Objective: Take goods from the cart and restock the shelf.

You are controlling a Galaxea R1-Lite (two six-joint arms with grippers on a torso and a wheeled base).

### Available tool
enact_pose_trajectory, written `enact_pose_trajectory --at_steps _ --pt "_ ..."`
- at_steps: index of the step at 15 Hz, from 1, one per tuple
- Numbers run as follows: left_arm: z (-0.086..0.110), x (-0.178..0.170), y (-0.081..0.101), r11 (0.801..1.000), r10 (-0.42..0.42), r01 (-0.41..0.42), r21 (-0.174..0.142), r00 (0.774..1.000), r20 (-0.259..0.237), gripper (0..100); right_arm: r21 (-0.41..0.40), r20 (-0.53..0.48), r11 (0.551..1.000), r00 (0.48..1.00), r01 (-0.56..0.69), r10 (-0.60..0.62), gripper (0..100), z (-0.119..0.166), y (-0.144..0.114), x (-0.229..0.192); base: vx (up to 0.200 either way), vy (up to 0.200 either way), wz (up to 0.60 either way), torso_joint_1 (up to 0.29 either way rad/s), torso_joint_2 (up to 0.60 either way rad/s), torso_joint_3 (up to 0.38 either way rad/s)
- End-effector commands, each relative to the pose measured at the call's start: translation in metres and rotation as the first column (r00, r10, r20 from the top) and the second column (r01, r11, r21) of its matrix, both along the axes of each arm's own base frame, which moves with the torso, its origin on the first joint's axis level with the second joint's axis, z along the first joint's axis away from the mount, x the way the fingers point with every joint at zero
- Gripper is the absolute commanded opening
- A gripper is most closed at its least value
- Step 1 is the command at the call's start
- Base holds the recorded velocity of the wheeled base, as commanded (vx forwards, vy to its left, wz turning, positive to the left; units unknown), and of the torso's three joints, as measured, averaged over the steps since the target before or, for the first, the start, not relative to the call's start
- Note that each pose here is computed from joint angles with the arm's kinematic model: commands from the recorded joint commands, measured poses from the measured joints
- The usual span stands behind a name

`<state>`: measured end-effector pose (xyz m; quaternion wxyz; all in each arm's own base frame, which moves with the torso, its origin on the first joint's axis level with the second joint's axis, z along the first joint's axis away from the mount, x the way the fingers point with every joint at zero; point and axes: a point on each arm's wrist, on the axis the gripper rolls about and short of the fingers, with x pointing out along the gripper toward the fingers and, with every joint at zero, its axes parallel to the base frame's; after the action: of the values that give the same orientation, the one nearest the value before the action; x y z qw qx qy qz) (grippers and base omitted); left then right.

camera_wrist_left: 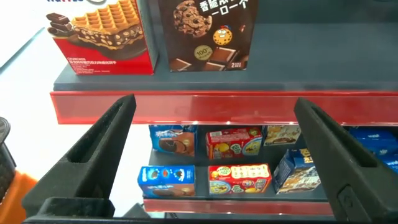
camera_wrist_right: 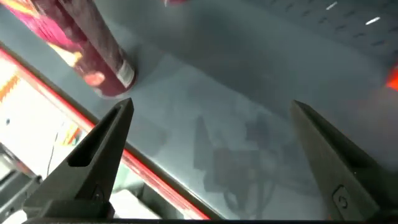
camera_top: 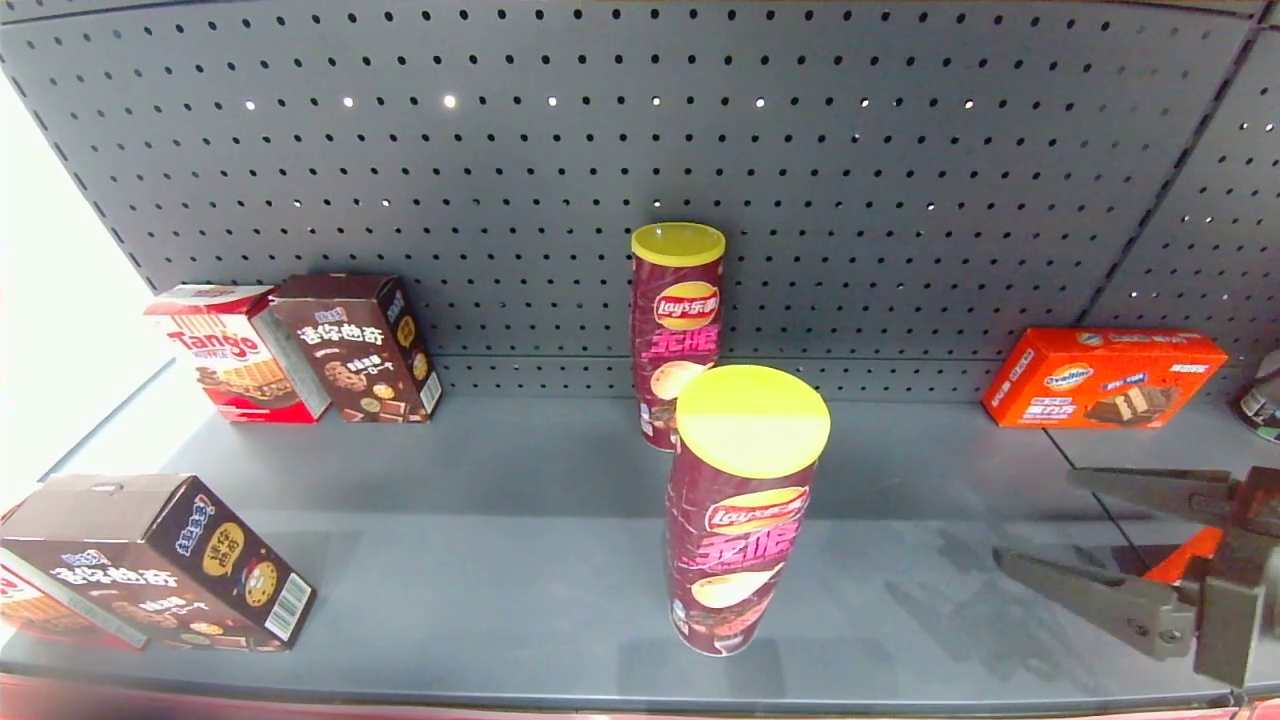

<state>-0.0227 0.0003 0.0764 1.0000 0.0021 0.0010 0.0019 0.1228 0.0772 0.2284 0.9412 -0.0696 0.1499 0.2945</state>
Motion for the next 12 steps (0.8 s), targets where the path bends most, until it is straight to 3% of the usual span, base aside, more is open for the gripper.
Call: enact_pose_trajectory --at_steps 1,12 --pt "0.0 0.0 0.0 1.0 -0.001 0.001 0.002 1.0 -0.003 100 -0.051 -0.071 0.998 0.997 -0.032 0.029 100 -0.012 0.019 0.018 0.0 0.0 0.0 0.0 0.0 0.0" --pt "0.0 0.0 0.0 1.0 -0.001 0.001 0.002 1.0 -0.003 100 -0.096 -0.115 0.991 0.99 -0.092 0.081 100 -0.018 0.07 0.058 0.0 0.0 0.0 0.0 0.0 0.0"
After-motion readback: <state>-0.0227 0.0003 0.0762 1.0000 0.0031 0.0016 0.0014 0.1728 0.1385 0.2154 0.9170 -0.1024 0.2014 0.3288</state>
